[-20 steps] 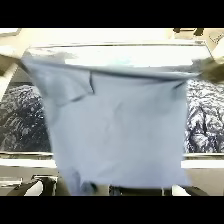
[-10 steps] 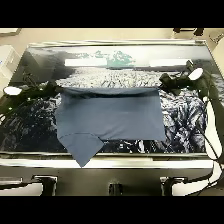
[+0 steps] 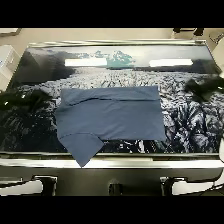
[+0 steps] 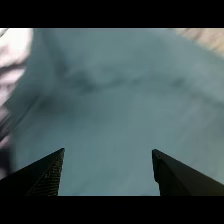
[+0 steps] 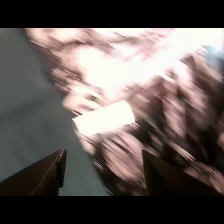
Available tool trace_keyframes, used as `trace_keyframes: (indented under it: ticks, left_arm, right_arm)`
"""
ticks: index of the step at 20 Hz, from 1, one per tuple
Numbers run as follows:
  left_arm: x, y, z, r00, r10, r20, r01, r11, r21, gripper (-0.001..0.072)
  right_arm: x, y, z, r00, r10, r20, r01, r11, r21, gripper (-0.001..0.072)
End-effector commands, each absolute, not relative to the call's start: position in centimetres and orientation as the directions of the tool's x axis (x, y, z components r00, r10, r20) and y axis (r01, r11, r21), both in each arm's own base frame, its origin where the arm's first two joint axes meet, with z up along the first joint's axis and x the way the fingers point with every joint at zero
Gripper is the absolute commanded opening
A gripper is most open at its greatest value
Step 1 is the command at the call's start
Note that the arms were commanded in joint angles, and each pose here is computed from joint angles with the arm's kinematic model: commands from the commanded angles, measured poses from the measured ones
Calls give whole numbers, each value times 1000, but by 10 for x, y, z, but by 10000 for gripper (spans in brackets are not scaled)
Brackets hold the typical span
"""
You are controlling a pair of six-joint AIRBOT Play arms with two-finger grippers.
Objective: Fold the clothes and pants, and hang the long-sleeved shirts on hangers.
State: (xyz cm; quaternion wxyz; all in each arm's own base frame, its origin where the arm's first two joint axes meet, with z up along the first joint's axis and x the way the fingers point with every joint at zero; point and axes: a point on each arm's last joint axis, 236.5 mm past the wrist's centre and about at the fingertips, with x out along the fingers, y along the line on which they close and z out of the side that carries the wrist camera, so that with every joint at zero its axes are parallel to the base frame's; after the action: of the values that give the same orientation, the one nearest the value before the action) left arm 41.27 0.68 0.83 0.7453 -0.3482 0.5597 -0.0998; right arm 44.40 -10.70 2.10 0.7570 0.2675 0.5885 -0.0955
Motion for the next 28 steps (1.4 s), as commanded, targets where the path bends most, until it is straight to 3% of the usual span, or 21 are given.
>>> trace_keyframes:
  ticks: [1, 5, 6, 11, 16, 17, 19, 20, 22, 25, 28]
  left_arm:
    - [300, 41, -38, 21, -512, -859, -391, 786, -478, 573]
    - [265, 5, -77, -16, -598, -801, -394, 740, -545, 571]
    - [262, 1, -85, -14, -597, -802, -400, 738, -543, 521]
    - [268, -8, -106, 14, -554, -832, -376, 769, -518, 508]
    - [275, -44, -111, 14, -592, -805, -355, 750, -558, 508]
    - [274, -51, -111, 8, -602, -799, -349, 747, -566, 469]
    - [274, -56, -110, -1, -601, -799, -333, 753, -567, 120]
    - [274, -55, -110, 2, -601, -800, -329, 755, -568, 19]
    - [275, -55, -108, 8, -598, -801, -304, 762, -572, 18]
    - [276, -55, -105, 16, -596, -803, -299, 764, -572, 18]
    - [275, -56, -103, 13, -599, -801, -295, 763, -576, 18]
  right_arm:
    - [333, -139, 3, -58, 239, -969, 542, 823, 171, 552]
    - [309, -102, -19, -152, 377, -914, 521, 816, 250, 552]
    - [311, -96, -21, -145, 393, -908, 520, 811, 268, 552]
    - [317, -89, -21, -125, 411, -903, 516, 804, 294, 552]
    - [316, -89, -20, -131, 413, -901, 513, 806, 295, 552]
    - [314, -89, -20, -138, 411, -901, 513, 808, 290, 551]
    - [307, -93, -22, -168, 394, -904, 509, 819, 263, 550]
    - [299, -93, -27, -195, 391, -900, 505, 826, 249, 551]
    - [283, -78, -43, -224, 433, -873, 493, 823, 282, 554]
    - [277, -44, -70, -179, 539, -823, 490, 774, 401, 609]
    - [276, -27, -88, -135, 586, -799, 522, 728, 445, 609]
